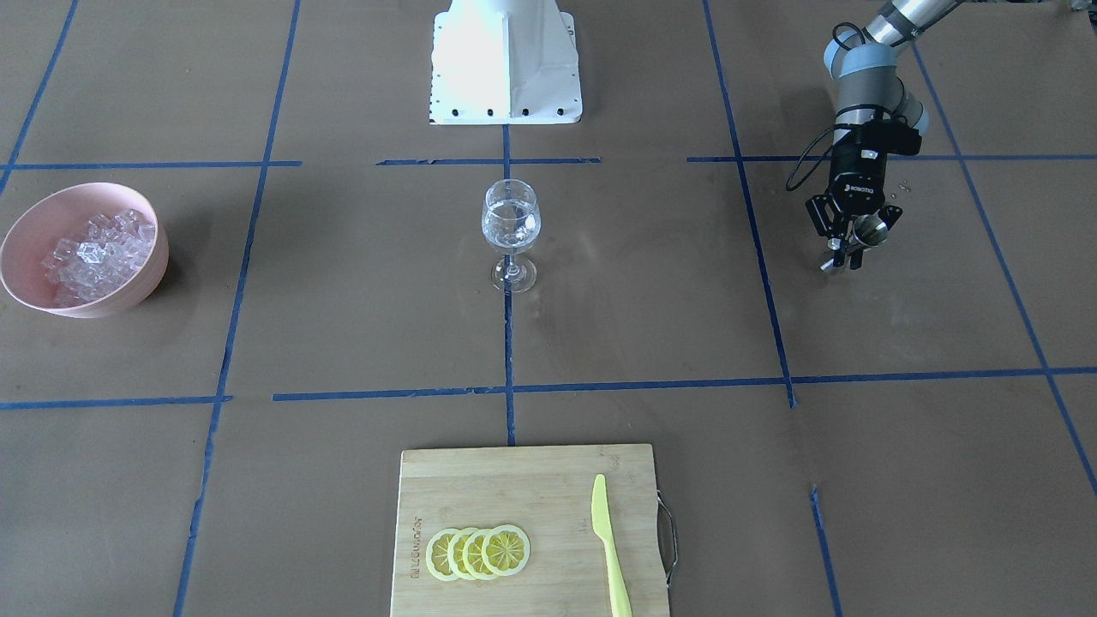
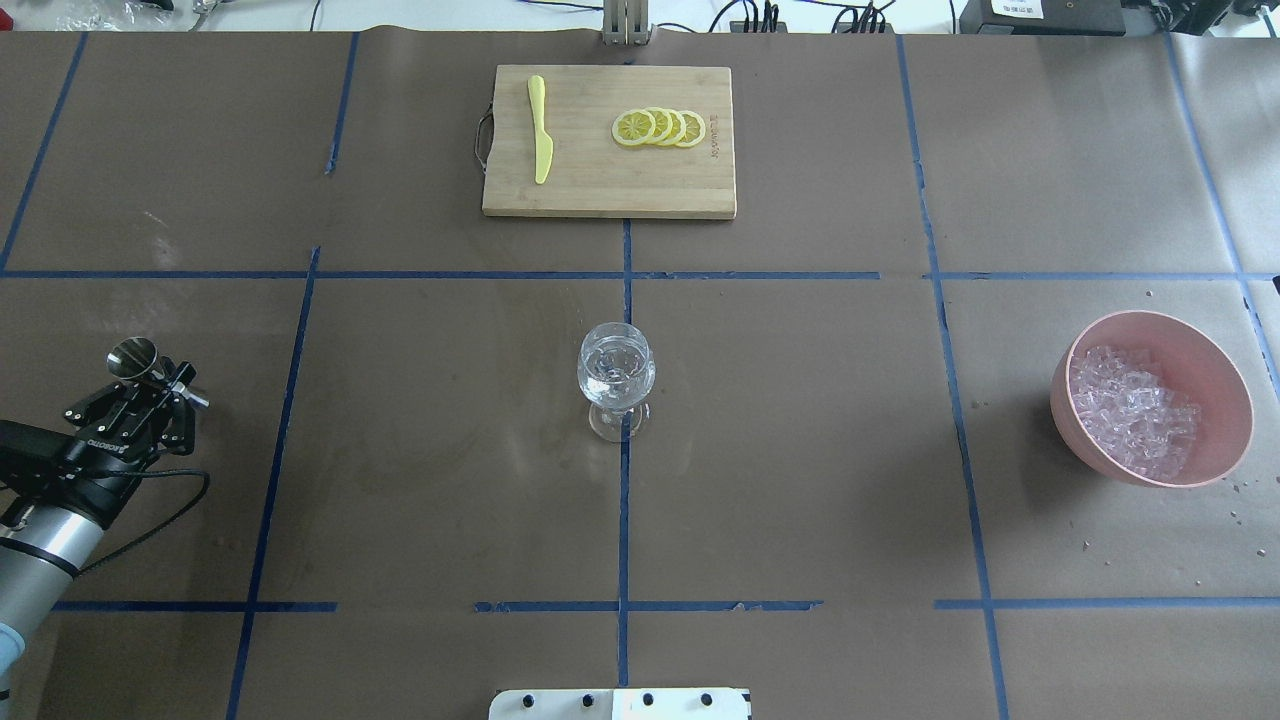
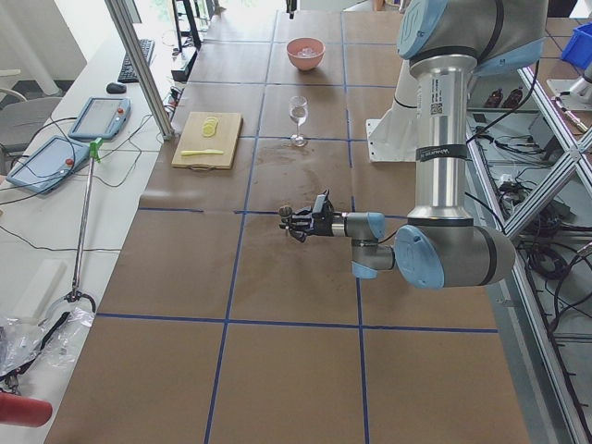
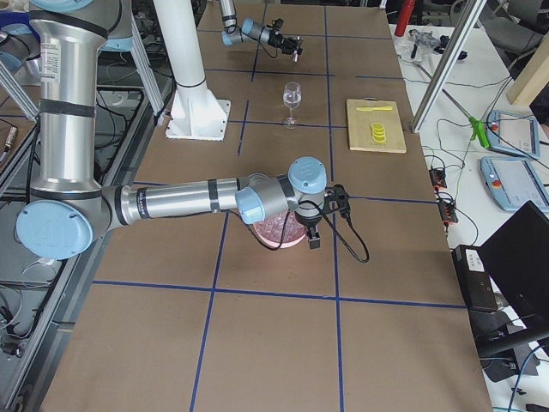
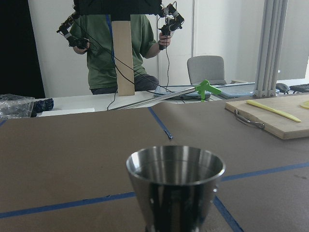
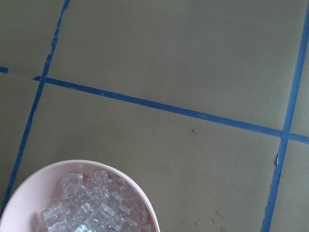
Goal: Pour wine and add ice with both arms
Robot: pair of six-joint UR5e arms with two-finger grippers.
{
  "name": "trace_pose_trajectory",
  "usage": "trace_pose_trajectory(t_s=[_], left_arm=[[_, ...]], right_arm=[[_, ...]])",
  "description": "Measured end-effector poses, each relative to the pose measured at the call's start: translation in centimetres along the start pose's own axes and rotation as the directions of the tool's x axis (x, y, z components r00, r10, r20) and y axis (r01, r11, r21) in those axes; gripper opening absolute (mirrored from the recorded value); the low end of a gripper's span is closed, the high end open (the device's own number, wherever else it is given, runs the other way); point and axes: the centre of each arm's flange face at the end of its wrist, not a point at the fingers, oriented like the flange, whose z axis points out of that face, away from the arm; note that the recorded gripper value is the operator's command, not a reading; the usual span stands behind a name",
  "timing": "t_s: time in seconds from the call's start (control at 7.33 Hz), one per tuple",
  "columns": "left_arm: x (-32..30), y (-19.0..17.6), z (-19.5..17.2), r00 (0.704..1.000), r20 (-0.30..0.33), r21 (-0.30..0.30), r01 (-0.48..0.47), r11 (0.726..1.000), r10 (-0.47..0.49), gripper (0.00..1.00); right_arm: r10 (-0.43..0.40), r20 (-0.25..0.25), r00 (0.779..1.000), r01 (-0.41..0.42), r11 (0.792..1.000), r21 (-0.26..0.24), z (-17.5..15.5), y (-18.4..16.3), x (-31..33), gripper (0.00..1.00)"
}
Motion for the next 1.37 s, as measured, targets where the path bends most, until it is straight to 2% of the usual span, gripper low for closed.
trace_pose_trajectory(t_s=[1.23,1.37], left_arm=[[1.3,1.3,-0.7,1.000,-0.022,-0.022,0.009,1.000,-0.009,0.00],[1.3,1.4,-0.7,1.000,-0.023,-0.023,0.009,1.000,-0.009,0.04]], right_arm=[[-0.003,0.000,1.000,0.003,1.000,0.002,-0.1,0.0,-0.1,1.00],[-0.003,0.000,1.000,0.003,1.000,0.003,-0.2,0.0,-0.2,1.00]])
